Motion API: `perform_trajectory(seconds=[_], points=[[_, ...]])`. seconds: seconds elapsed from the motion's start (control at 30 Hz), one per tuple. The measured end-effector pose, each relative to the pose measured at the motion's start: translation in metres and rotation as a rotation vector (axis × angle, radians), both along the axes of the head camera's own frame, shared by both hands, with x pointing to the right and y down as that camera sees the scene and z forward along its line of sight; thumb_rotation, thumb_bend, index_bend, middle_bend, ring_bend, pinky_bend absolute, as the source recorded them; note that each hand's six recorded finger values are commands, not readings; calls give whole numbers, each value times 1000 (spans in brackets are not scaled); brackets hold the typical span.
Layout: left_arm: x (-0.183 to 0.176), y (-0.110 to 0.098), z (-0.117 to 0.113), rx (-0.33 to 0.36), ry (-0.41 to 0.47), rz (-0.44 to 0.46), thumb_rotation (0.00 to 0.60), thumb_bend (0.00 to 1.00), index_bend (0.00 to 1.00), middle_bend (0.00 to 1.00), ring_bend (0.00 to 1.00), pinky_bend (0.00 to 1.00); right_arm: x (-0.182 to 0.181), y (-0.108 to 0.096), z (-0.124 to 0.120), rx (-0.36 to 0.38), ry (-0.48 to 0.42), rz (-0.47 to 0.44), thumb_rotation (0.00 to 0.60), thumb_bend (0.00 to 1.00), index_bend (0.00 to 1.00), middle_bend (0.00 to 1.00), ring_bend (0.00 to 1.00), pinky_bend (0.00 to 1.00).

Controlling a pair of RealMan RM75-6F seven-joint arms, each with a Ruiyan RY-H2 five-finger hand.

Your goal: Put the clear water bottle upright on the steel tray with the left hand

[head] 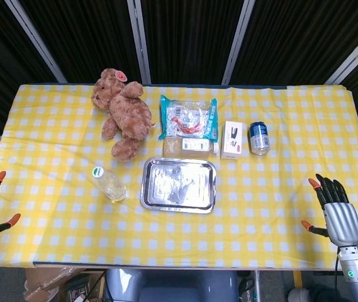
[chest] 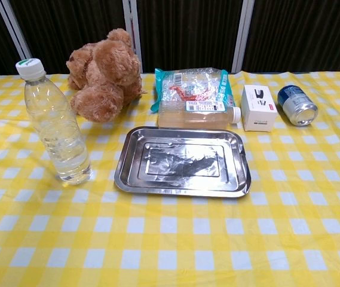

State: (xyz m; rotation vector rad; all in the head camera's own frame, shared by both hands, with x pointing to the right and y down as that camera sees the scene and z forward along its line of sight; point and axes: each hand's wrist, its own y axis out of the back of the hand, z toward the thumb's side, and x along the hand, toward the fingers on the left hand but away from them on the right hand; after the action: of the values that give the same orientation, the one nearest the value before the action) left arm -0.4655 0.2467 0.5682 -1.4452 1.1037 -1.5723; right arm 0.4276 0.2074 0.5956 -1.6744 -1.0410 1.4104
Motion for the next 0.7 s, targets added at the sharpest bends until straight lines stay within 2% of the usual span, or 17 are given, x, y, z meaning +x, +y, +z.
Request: perform_trajectory(seconds=[0.7], points=[[3,1,9,-30,32,-4,600,135,71,46,0,0,1,4,-6,-5,14,7,600,50,97,0,0,0]])
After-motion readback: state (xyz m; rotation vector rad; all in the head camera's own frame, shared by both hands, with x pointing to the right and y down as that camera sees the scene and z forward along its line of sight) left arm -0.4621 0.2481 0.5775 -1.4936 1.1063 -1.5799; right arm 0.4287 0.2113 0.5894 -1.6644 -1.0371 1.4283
